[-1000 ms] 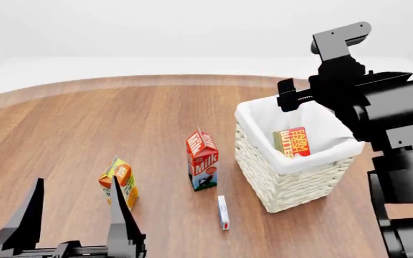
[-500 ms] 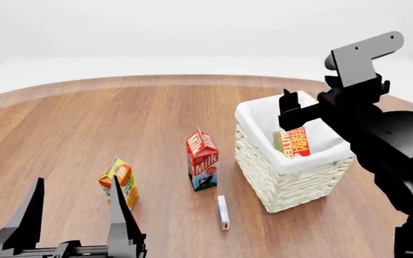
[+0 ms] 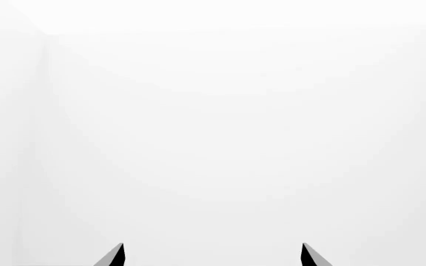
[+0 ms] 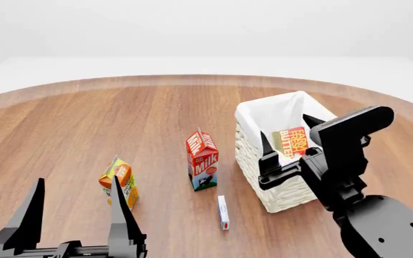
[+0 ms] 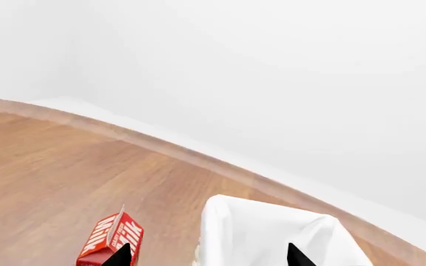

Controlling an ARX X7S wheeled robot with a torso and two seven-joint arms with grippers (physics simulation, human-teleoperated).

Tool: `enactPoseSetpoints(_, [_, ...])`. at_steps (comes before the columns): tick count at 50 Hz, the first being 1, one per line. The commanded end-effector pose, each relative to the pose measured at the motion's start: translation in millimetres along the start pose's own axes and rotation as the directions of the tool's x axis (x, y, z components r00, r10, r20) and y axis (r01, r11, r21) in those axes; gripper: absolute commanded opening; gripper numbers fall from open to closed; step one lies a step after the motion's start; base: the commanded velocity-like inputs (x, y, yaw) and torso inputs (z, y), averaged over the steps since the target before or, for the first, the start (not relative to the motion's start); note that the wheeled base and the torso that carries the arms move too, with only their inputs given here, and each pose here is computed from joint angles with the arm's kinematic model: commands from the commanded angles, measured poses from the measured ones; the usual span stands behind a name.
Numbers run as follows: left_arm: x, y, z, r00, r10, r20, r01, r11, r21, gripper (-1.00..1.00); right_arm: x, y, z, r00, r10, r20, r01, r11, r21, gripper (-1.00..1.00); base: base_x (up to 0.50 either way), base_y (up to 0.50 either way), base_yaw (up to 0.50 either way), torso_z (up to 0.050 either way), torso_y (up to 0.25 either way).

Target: Pick up the cream cheese box and the butter, and put them in the basket.

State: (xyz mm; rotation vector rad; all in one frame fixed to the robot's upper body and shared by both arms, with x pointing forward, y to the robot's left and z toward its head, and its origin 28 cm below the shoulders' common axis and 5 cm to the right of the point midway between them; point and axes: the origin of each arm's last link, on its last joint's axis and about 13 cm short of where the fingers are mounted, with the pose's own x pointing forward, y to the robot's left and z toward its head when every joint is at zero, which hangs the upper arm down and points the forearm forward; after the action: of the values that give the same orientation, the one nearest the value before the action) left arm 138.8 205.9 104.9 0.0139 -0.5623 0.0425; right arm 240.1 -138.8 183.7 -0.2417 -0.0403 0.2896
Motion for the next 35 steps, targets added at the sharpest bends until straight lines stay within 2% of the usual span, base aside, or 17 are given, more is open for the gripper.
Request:
enactPoseSetpoints(1, [-1, 0.3, 0, 1.0, 0.001, -0.002, -0.001, 1.0, 0.0, 1.0, -17, 18.3, -18, 0.997, 0.004, 0.074, -0.01, 0.997, 0.077, 1.0, 0.0, 0.0, 0.0, 0.0, 0.0])
enactPoseSetpoints(4, [-2, 0.5, 0, 1.0, 0.002, -0.001, -0.002, 1.0, 0.0, 1.0, -20, 23.0, -23, 0.995, -0.03, 0.099, 0.02, 0.995, 0.102, 1.0, 0.0, 0.0, 0.0, 0.0, 0.0])
enactPoseSetpoints(6, [-2, 0.7, 1, 1.0, 0.003, -0.001, -0.003, 1.0, -0.001, 1.0, -23, 26.5, -24, 0.995, -0.004, 0.104, -0.007, 0.994, 0.107, 1.0, 0.0, 0.0, 0.0, 0.0, 0.0])
enactPoseSetpoints(7, [-2, 0.5, 0, 1.0, 0.002, -0.001, -0.002, 1.0, -0.001, 1.0, -23, 28.5, -26, 0.994, -0.033, 0.102, 0.024, 0.996, 0.09, 1.0, 0.0, 0.0, 0.0, 0.0, 0.0])
enactPoseSetpoints(11, [0, 0.0, -1, 1.0, 0.002, -0.004, -0.002, 1.0, -0.003, 1.0, -26, 33.2, -30, 0.992, -0.047, 0.114, 0.036, 0.994, 0.103, 1.0, 0.0, 0.0, 0.0, 0.0, 0.0])
enactPoseSetpoints(16, [0, -0.1, -1, 1.0, 0.002, -0.004, -0.002, 1.0, -0.003, 1.0, -30, 38.9, -37, 0.989, -0.068, 0.133, 0.049, 0.989, 0.141, 1.0, 0.0, 0.0, 0.0, 0.0, 0.0])
enactPoseSetpoints(20, [0, 0.1, -1, 1.0, 0.003, -0.004, -0.003, 1.0, -0.003, 1.0, -30, 47.7, -44, 0.982, -0.127, 0.14, 0.108, 0.985, 0.137, 1.0, 0.0, 0.0, 0.0, 0.0, 0.0])
enactPoseSetpoints(35, [-3, 0.0, -2, 1.0, 0.004, -0.002, -0.004, 1.0, -0.005, 1.0, -24, 72.6, -64, 0.994, -0.045, 0.104, 0.03, 0.989, 0.147, 1.0, 0.0, 0.0, 0.0, 0.0, 0.0])
